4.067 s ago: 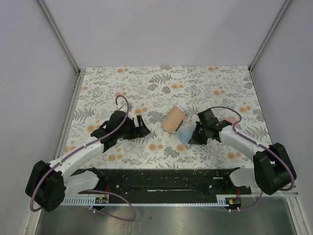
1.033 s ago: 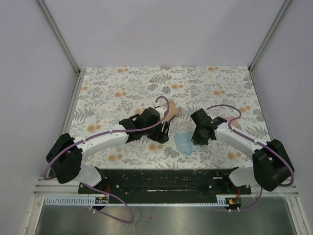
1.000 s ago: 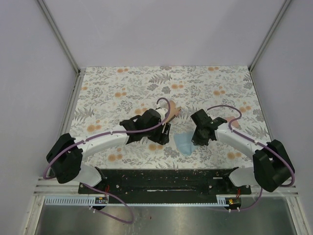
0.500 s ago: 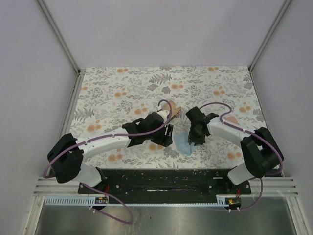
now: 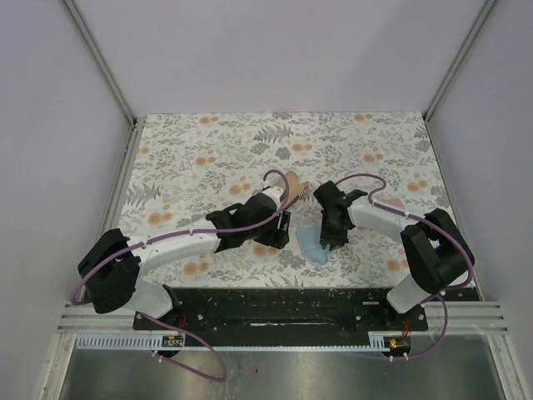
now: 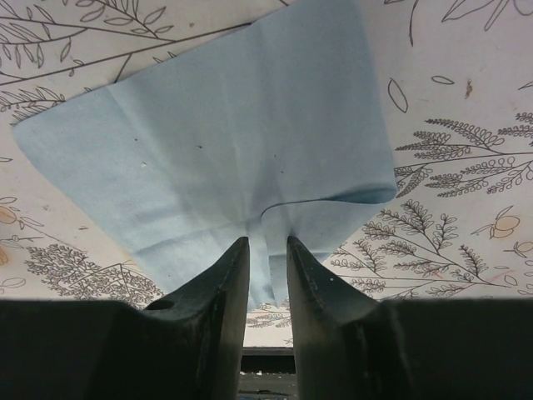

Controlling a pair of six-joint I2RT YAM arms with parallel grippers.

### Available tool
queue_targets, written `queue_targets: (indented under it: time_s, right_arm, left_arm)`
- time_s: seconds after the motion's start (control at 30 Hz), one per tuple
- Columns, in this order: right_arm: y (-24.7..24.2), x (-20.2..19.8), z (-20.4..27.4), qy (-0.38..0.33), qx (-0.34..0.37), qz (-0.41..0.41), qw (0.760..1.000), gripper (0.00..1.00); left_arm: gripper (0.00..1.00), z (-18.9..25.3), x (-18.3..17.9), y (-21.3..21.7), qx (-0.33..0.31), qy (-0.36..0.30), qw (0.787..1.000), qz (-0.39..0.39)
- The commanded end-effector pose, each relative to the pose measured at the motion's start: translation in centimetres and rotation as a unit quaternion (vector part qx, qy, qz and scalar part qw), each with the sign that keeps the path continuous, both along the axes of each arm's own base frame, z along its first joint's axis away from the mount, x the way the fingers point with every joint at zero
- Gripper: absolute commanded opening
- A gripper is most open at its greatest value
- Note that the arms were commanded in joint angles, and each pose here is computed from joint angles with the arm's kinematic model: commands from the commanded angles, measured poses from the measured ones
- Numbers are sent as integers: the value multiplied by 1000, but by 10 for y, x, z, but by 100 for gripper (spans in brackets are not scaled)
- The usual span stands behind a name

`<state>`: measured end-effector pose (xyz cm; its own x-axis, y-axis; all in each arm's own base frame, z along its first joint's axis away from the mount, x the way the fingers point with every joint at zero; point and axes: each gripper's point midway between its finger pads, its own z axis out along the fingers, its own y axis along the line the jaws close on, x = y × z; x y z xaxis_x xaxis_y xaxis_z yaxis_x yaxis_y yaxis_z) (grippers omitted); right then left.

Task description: Organize the sunglasses

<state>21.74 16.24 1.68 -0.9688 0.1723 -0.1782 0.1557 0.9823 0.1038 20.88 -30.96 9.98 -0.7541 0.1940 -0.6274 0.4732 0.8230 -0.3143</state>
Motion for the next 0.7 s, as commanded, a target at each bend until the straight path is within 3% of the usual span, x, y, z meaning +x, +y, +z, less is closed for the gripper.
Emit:
queue_targets:
  time_s: [0.0, 0.17, 0.3, 0.5, 0.67]
  right_arm:
    - [-6, -6, -4, 14, -17, 19, 1000, 32]
    - [-7, -15, -2, 22, -11, 30, 999, 22]
    - [-8, -15, 5, 15, -10, 29, 999, 0]
    - [-10, -21, 17, -2, 5, 6, 1000, 0]
    - [-19, -24, 23, -23, 29, -72, 997, 0]
  left_arm:
    - [66, 6, 6, 7, -2, -21, 1000, 18]
    - [66, 5, 5, 12, 1, -23, 1000, 21]
    - [66, 6, 5, 12, 0, -23, 999, 22]
    - [66, 6, -2, 3, -13, -13, 1000, -6]
    - [66, 6, -14, -18, -26, -9, 998, -50]
